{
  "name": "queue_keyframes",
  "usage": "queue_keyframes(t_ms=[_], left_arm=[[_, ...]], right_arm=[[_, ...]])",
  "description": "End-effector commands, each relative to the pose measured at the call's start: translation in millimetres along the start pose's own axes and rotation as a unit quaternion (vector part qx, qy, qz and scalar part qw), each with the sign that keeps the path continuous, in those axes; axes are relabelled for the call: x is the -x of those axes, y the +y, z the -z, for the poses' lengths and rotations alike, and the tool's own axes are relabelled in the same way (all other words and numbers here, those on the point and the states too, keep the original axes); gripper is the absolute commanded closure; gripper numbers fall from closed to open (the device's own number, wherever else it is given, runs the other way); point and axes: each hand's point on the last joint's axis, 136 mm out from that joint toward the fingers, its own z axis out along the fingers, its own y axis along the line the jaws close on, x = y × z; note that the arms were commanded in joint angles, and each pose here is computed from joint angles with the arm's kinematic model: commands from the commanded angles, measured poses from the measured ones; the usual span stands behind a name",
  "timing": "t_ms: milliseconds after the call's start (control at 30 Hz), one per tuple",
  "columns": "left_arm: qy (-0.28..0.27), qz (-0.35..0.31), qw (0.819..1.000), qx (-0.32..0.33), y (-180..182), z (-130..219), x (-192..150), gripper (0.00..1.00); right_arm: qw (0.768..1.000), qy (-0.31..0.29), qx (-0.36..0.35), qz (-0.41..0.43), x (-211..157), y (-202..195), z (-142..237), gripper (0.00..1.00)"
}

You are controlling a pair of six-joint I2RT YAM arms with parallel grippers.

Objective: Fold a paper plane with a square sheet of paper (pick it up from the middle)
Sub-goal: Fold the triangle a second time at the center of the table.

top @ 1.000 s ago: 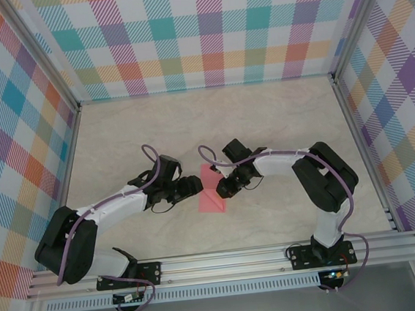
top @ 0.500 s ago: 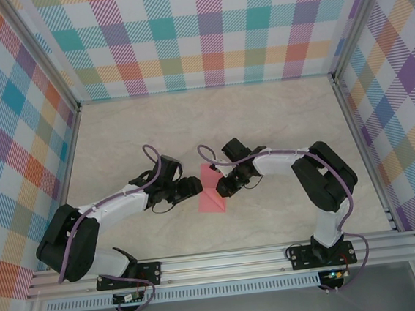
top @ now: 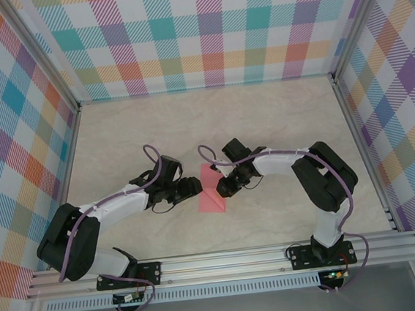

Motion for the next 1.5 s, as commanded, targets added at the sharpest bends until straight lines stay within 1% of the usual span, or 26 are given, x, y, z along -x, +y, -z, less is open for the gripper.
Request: queue_keyframes(t_ms=[0,200,433,800,1300,1467], left_arm=[[-0.007,-0.004,1.000,-0.021,-13.4,2.5,9.7,0.42],[-0.008,-0.006,1.000,-0.027,-16.4,2.9,10.7,0.43],[-0.007,-0.006,1.000,-0.028,-16.5,2.2,9.8,0.44],[-0.002,-0.008,1.000,-0.029,-15.7,0.3,7.9,0.44],[0.000,-0.007,0.999,-0.034,-18.5,-1.6,8.6,0.57],[-0.001,0.001,0.999,-0.048,-26.0,-2.8,12.0,0.67]], right_arm=[[1.000,-0.008,-0.002,0.000,0.4,1.9,9.1,0.92],[1.000,-0.010,-0.005,-0.005,-2.2,-0.2,7.3,0.92],[1.000,-0.014,-0.009,-0.001,5.4,0.3,10.6,0.92],[1.000,-0.004,-0.012,-0.002,6.0,-4.7,3.7,0.92],[1.000,0.007,-0.022,-0.009,-0.8,-10.4,-1.0,0.92],[1.000,0.005,-0.020,-0.013,-0.8,-10.4,-1.2,0.92]])
